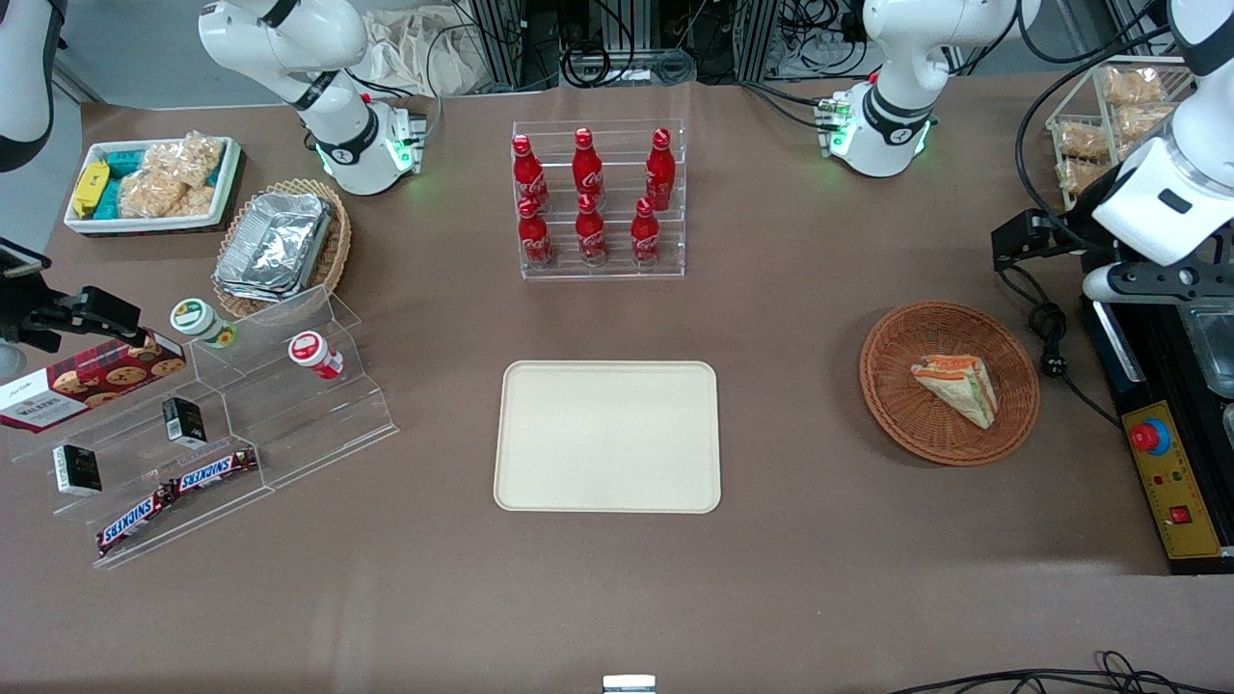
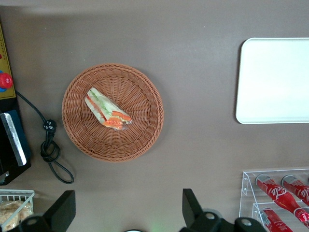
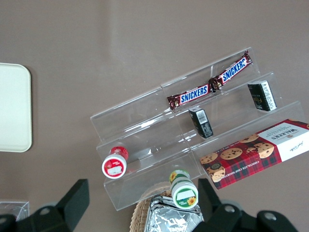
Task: Place sandwich from basket to tray
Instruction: 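Move the left gripper over the wrapped sandwich in the wicker basket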
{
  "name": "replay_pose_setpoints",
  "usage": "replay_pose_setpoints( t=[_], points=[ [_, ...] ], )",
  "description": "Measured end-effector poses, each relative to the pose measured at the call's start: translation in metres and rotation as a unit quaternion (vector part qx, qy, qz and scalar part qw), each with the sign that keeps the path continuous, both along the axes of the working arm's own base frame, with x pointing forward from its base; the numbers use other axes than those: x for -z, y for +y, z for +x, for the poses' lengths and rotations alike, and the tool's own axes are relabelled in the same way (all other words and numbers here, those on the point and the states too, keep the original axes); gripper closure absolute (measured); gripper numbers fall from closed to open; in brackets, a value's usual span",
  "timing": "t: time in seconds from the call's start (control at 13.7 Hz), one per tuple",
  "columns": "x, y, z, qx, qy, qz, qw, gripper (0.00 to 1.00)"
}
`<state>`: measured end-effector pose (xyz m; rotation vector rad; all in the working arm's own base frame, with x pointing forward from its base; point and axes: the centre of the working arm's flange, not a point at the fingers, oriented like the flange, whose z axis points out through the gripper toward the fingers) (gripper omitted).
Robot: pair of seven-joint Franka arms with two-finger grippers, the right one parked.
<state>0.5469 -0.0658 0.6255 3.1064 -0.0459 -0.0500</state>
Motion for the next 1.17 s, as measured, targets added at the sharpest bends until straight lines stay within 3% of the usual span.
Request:
replay_pose_setpoints(
  t=[0.29, 0.59, 0.88, 1.17],
  points=[
    [0.004, 0.004, 0.004, -0.023, 0.004, 0.002, 0.9997, 0.00],
    [0.050, 0.037, 0.020, -0.116, 0.043, 0.010, 0.9923, 0.00],
    [0.141, 0.056, 0.030, -0.204, 0.028, 0.012, 0.9785, 0.00],
    [0.230, 0.057, 0.015, -0.263, 0.015, 0.015, 0.9645, 0.00]
  ],
)
